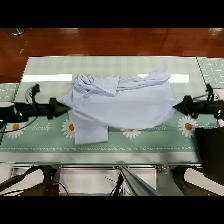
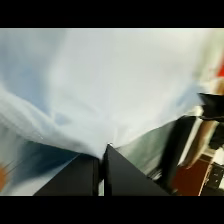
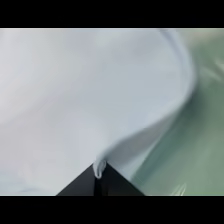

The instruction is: Fold the shirts.

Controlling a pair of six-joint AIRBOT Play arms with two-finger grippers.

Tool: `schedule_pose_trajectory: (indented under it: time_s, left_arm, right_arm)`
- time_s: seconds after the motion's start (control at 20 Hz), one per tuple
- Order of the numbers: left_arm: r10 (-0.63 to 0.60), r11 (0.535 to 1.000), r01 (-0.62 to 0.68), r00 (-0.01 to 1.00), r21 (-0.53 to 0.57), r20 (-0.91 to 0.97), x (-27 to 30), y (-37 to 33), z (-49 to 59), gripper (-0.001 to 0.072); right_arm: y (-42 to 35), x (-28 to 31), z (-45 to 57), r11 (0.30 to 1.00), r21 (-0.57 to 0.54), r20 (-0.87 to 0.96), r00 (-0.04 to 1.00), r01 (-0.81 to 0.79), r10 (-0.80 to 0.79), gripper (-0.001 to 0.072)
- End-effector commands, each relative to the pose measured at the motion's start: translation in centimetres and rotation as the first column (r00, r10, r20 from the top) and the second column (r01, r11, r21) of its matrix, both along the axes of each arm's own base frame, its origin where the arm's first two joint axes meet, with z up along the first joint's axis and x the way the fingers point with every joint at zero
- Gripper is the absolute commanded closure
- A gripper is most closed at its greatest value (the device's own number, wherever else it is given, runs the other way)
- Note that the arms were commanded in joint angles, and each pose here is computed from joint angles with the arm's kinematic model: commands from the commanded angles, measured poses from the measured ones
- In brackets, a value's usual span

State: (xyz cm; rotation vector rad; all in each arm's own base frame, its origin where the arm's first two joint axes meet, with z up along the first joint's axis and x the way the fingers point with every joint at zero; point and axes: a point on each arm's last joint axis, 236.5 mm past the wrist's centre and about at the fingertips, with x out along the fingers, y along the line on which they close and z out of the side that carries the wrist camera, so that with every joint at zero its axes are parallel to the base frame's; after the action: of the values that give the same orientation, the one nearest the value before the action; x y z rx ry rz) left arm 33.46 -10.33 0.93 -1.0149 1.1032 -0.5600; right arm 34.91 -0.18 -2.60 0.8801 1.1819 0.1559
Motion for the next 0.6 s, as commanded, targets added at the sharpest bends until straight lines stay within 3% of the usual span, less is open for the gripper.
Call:
schedule_pose_trajectory:
  time_s: [0.0, 0.1, 0.2, 0.3, 0.45, 0.55]
  left_arm:
    - [0.126, 0.983, -0.056, 0.898, -0.174, 0.422, 5.8, 2.5, 17.1, 0.0686]
    - [0.152, 0.988, -0.093, 0.752, -0.125, 0.642, 6.9, 4.0, 27.8, 0.0686]
    - [0.119, 0.989, -0.146, 0.616, -0.035, 0.779, 5.3, 4.1, 36.9, 0.0686]
    - [0.014, 0.946, -0.282, 0.523, 0.158, 0.852, 2.6, 4.5, 42.4, 0.0686]
    - [-0.05, 0.721, -0.576, 0.512, 0.386, 0.858, -2.2, 8.1, 46.4, 0.0686]
    - [-0.057, 0.586, -0.697, 0.473, 0.413, 0.879, -6.5, 9.3, 48.9, 0.0686]
  right_arm:
    - [-0.1, 5.7, 12.6, 0.989, -0.143, 0.23, 0.97, -0.041, 0.073, 0.0689]
    - [-0.6, 8.4, 24.2, 0.969, -0.246, 0.45, 0.887, 0.017, 0.099, 0.0689]
    - [-0.8, 7.0, 33.5, 0.941, -0.33, 0.568, 0.812, 0.079, 0.132, 0.0689]
    - [-1.1, 3.3, 41.8, 0.883, -0.425, 0.68, 0.714, 0.198, 0.167, 0.0688]
    - [1.4, -4.8, 48.9, 0.842, -0.452, 0.781, 0.586, 0.296, 0.213, 0.0688]
    - [2.2, -9.9, 51.0, 0.797, -0.48, 0.809, 0.537, 0.367, 0.24, 0.0688]
